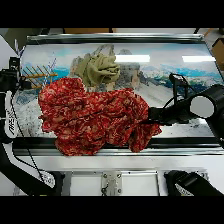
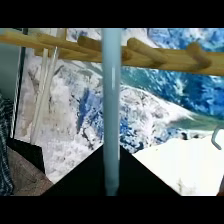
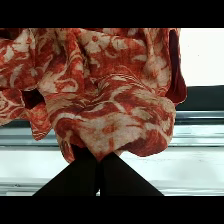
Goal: Fold the clothes and pants, and hang the long-sleeved shirts on hangers.
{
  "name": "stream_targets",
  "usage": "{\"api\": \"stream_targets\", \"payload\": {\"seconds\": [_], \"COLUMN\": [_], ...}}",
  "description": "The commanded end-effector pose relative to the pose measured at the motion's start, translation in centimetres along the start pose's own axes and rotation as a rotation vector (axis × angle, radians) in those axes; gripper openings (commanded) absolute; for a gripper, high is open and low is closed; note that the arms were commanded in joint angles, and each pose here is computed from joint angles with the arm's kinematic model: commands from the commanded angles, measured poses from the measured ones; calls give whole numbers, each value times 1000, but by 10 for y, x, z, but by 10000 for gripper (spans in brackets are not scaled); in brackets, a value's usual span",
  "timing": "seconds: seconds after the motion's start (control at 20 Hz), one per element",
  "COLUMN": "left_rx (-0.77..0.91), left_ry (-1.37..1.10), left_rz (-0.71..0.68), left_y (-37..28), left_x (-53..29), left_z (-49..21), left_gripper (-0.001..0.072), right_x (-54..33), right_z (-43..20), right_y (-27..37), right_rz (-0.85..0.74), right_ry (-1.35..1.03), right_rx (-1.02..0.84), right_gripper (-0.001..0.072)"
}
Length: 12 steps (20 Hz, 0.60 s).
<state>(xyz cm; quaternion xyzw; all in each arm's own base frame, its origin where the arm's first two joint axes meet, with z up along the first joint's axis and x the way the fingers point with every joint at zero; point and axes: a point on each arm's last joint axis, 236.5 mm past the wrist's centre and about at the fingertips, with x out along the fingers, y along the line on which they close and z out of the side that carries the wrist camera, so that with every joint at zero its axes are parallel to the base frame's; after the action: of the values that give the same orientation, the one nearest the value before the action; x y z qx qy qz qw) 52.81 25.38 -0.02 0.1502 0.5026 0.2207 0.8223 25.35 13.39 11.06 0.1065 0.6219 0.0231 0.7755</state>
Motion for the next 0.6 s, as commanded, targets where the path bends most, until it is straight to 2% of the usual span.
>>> {"api": "stream_targets", "payload": {"seconds": [0.0, 0.15, 0.2, 0.45, 0.55], "left_rx": [8, 59, 87, 281, 436], "left_ry": [-77, -95, -105, -235, -277], "left_rz": [2, -14, -56, -427, -591], "left_y": [0, -12, -24, -91, -114], "left_x": [-47, -91, -108, -208, -256], "left_z": [26, 35, 38, 41, 24], "left_gripper": [12, 12, 12, 12, 12], "right_x": [0, 0, 0, 0, 0], "right_z": [0, 0, 0, 0, 0], "right_y": [0, 0, 0, 0, 0], "right_rz": [0, 0, 0, 0, 0], "right_ry": [1, 1, 1, 1, 1], "right_rx": [0, 0, 0, 0, 0], "right_gripper": [15, 14, 14, 14, 14]}}
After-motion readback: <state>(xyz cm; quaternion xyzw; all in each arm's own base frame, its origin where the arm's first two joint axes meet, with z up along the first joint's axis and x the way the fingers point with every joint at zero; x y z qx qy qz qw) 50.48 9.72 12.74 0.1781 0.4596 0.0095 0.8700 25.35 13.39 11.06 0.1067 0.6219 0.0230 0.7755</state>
